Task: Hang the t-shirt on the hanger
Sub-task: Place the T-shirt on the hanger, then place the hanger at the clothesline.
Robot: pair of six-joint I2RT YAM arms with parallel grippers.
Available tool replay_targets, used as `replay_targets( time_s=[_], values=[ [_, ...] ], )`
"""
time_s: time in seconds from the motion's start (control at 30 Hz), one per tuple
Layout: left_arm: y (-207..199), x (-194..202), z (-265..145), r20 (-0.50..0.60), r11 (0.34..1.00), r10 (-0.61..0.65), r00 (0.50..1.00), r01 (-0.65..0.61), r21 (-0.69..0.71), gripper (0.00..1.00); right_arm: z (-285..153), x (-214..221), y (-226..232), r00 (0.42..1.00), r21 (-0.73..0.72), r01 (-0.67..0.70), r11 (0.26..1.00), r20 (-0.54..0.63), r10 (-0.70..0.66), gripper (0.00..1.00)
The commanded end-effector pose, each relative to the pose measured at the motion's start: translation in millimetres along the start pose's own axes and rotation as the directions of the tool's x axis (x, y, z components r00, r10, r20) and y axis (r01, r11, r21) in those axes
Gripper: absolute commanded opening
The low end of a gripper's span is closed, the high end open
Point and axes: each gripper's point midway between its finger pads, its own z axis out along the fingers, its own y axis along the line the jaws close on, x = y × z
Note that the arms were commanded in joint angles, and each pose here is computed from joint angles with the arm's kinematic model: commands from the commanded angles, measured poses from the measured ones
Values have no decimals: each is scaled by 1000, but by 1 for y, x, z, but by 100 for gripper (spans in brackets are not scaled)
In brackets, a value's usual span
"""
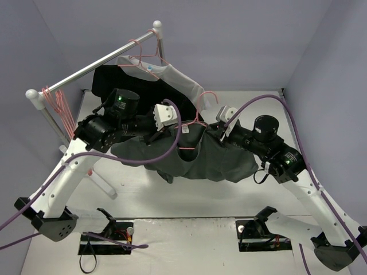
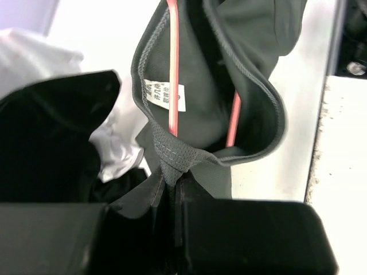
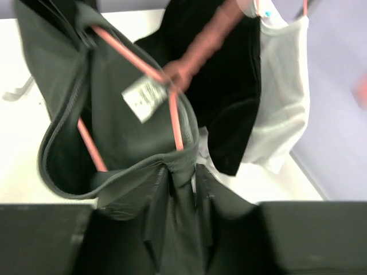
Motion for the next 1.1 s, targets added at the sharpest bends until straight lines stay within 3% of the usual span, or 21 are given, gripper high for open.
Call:
replay_targets(
  time_s=[0.0, 0.1, 0.2, 0.33, 0.47, 0.67, 0.73, 0.83, 1.0, 1.03, 1.07],
  values=[
    [22, -50, -37, 189, 981, 82, 979, -45, -190, 0, -7, -10, -17, 999, 99, -1, 995, 43, -3, 25],
    [23, -52, -44, 198, 975, 88, 976, -44, -216, 0, -9, -1, -20, 1000, 130, -11, 991, 17, 9, 30],
    [22, -58, -54, 217, 969, 102, 971, -48, -241, 0, -15, -12, -23, 999, 147, -28, 989, 39, 22, 43],
    [26, -72, -69, 259, 955, 126, 958, -47, -293, 0, -30, -54, -40, 994, 206, -28, 978, 111, 5, 70],
    [30, -86, -82, 295, 942, 146, 944, -42, -334, 0, -53, -104, -57, 978, 272, -26, 962, 207, -32, 86],
    [31, -123, -112, 371, 921, 199, 907, -44, -387, 0, -97, -168, -84, 943, 400, -51, 915, 321, -87, 93],
    [10, -167, -149, 483, 934, 239, 843, -64, -350, 0, -119, -189, -94, 927, 459, -64, 886, 357, -118, 94],
    [-4, -187, -174, 537, 943, 230, 812, -48, -330, 0, -136, -202, -101, 916, 506, -77, 859, 376, -140, 94],
    [11, -149, -174, 444, 909, 128, 887, 75, -410, 0, -146, -197, -109, 923, 559, -88, 825, 358, -144, 98],
    [20, -123, -168, 384, 883, 52, 922, 137, -450, 0, -143, -186, -112, 933, 575, -101, 812, 338, -124, 99],
    [21, -115, -167, 375, 873, 15, 927, 171, -457, 0, -141, -182, -113, 936, 580, -111, 807, 333, -110, 99]
  ],
)
